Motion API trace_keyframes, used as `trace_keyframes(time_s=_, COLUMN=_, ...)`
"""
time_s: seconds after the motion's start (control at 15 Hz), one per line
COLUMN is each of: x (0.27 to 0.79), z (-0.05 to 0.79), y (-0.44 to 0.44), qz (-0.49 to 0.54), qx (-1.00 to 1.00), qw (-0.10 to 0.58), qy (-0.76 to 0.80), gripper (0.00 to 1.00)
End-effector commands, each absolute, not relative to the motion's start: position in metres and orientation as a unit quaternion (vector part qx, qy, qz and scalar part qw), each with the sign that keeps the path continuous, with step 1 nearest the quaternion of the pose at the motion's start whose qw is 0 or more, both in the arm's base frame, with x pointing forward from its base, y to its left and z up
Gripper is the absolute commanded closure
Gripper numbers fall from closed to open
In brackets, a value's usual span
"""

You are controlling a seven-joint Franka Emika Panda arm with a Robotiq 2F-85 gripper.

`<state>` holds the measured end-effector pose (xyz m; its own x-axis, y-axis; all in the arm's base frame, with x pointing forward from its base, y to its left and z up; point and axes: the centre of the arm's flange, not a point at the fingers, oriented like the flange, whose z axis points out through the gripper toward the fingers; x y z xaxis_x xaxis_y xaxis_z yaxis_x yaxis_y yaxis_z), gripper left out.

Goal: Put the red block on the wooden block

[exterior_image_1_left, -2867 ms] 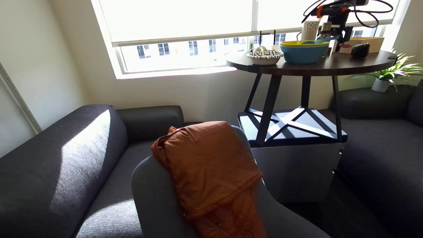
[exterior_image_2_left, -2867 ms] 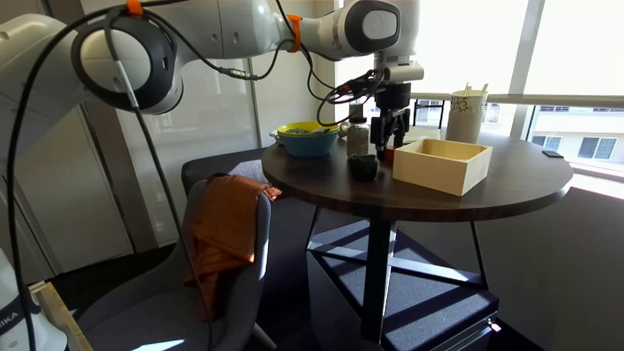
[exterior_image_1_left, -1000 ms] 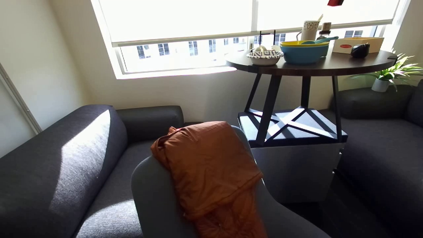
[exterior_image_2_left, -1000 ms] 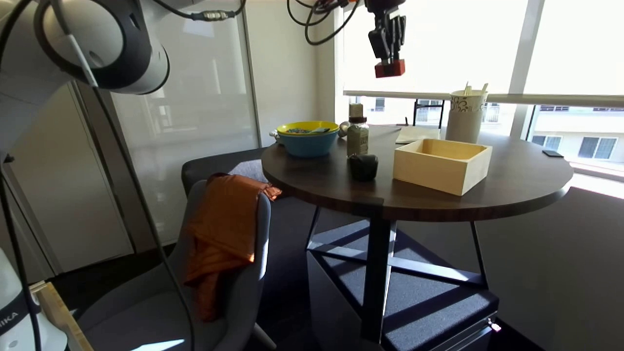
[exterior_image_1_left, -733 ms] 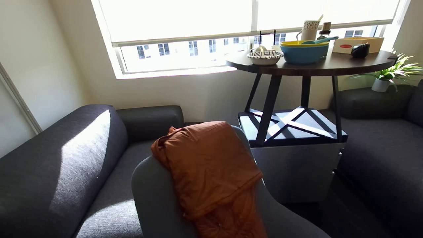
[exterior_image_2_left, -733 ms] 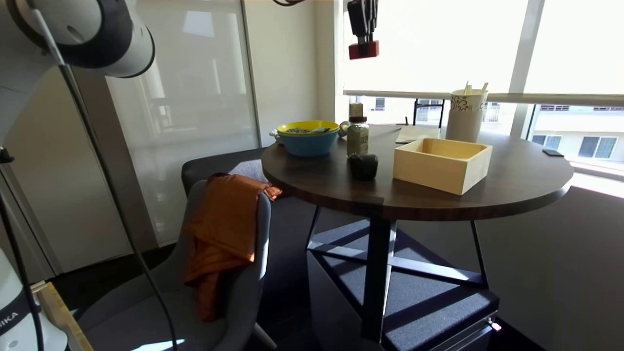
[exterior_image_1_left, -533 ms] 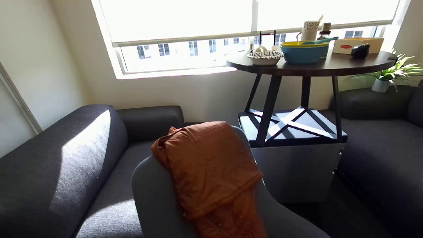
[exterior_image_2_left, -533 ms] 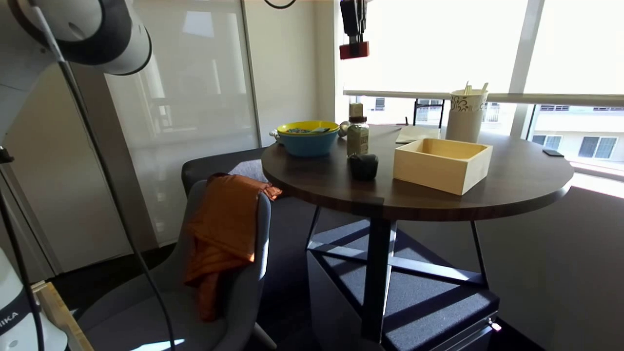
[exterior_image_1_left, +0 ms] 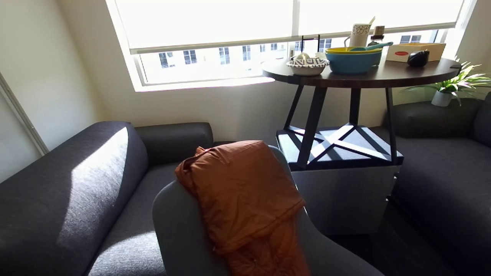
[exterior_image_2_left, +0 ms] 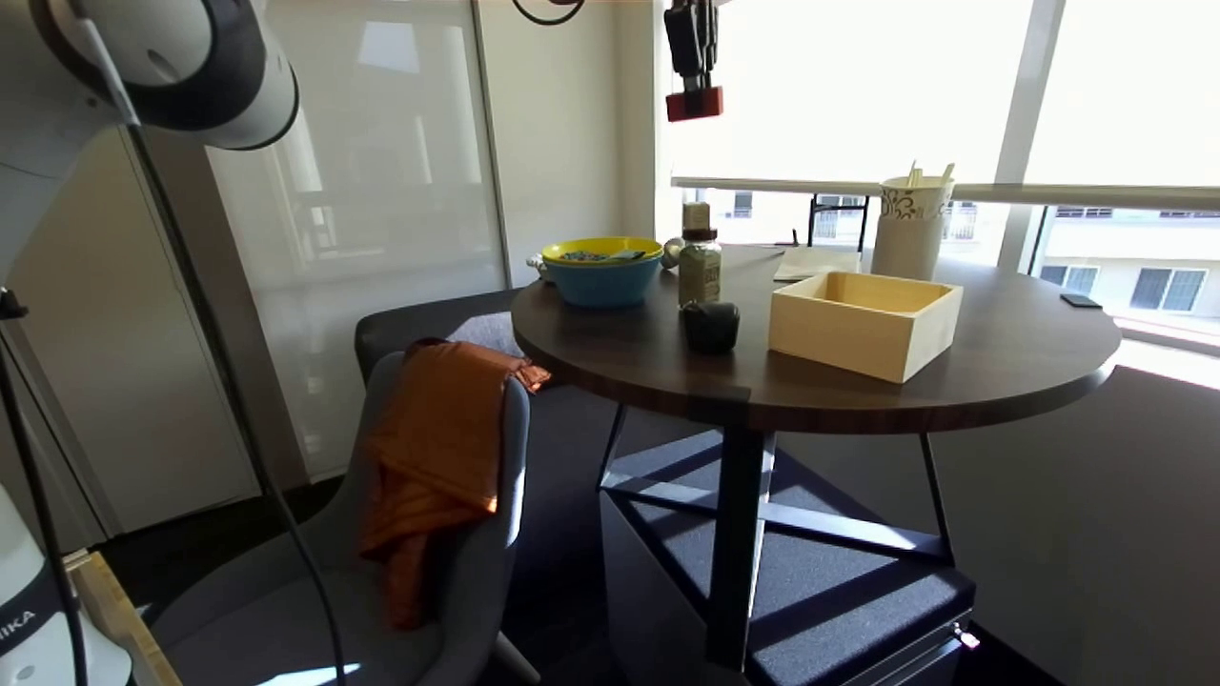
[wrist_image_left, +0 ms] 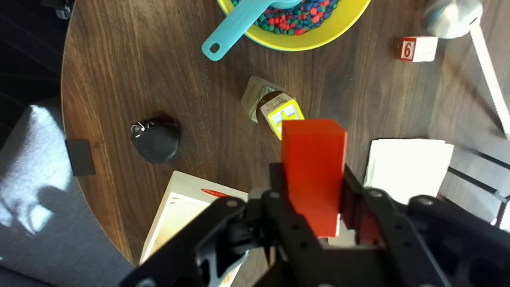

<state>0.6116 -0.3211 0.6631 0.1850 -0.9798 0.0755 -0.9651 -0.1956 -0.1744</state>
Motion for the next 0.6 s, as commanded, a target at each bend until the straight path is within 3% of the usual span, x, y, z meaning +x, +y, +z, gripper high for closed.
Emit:
trace_keyframes(time_s=0.0, x=0.607, z=0.647, y=-0.297, qz=-0.089, qx=-0.759, qw=0.006, qy=0.645, gripper=0.92)
trace_keyframes(time_s=0.33, x=0.627, z=0.647, y=-0.295, qz=-0.064, qx=-0.770, qw=0.007, qy=0.635, gripper=0.92)
trace_keyframes(time_s=0.4, x=0.629, z=0.643, y=-0.294, qz=-0.061, qx=-0.771, qw=0.007, qy=0.634, gripper=0.67)
trace_keyframes(time_s=0.47, x=0.629, z=0.642, y=-0.294, qz=-0.060, qx=-0.771, qw=0.006, qy=0.634, gripper=0.67)
trace_keyframes(time_s=0.53, x=0.629, z=0.641, y=-0.295, qz=-0.060, qx=-0.770, qw=0.006, qy=0.635, gripper=0.92)
